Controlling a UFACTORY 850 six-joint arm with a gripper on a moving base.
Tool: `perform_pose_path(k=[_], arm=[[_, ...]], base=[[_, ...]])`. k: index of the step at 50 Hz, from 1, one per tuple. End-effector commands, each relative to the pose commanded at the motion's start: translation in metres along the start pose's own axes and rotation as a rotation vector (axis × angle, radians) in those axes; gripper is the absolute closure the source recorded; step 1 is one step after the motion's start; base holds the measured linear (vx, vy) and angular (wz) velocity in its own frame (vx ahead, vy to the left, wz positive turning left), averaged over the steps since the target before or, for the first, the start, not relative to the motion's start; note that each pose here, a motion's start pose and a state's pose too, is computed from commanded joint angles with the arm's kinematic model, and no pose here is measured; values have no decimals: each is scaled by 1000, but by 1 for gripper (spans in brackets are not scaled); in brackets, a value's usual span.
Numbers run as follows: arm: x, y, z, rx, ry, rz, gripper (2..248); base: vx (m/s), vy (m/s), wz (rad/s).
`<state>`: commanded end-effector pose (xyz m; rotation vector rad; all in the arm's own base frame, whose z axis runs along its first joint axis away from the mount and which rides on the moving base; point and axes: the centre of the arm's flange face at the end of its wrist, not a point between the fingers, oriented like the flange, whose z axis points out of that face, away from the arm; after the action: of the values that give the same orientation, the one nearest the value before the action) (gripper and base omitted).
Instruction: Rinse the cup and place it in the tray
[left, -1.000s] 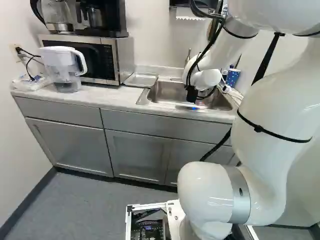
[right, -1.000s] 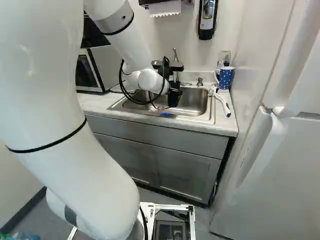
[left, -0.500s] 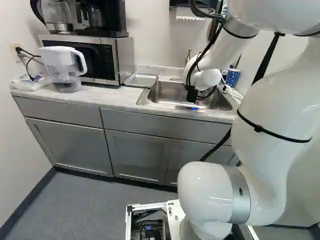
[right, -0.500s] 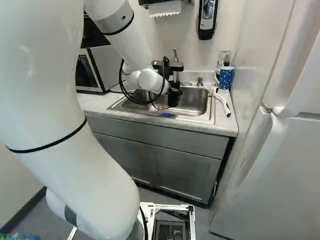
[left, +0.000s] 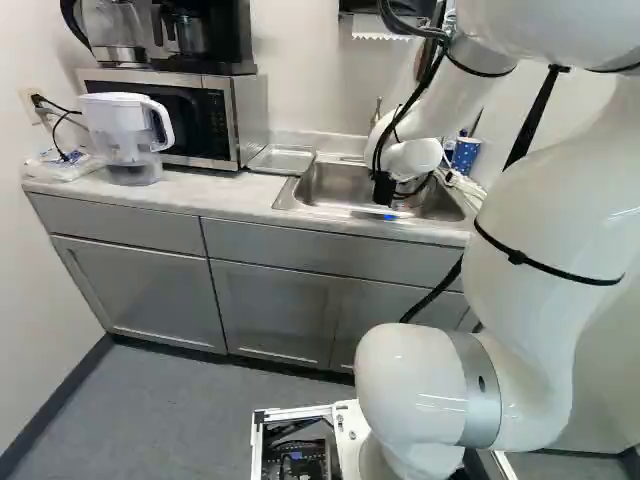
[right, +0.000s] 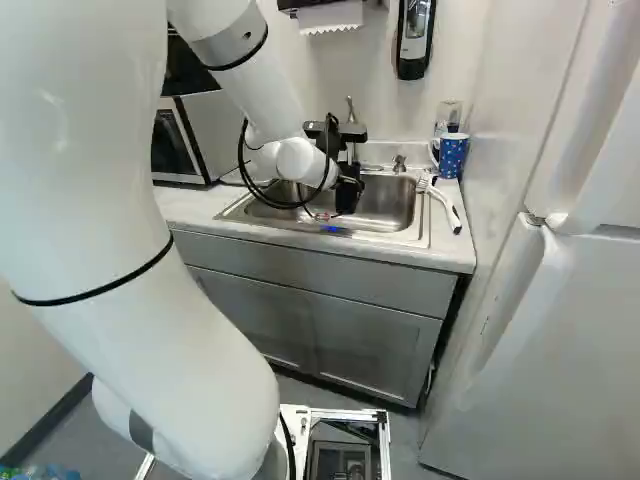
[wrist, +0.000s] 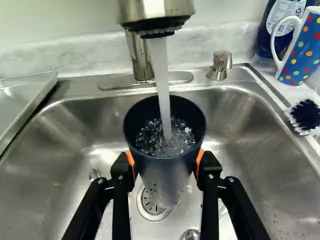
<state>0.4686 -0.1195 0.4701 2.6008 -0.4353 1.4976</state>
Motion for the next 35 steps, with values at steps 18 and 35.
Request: perform_pose_path(k=[18, 35], arm=[[0, 0, 0, 0, 0, 0, 125], [0, 0, 0, 0, 0, 0, 125]], base=[[0, 0, 0], [0, 0, 0]])
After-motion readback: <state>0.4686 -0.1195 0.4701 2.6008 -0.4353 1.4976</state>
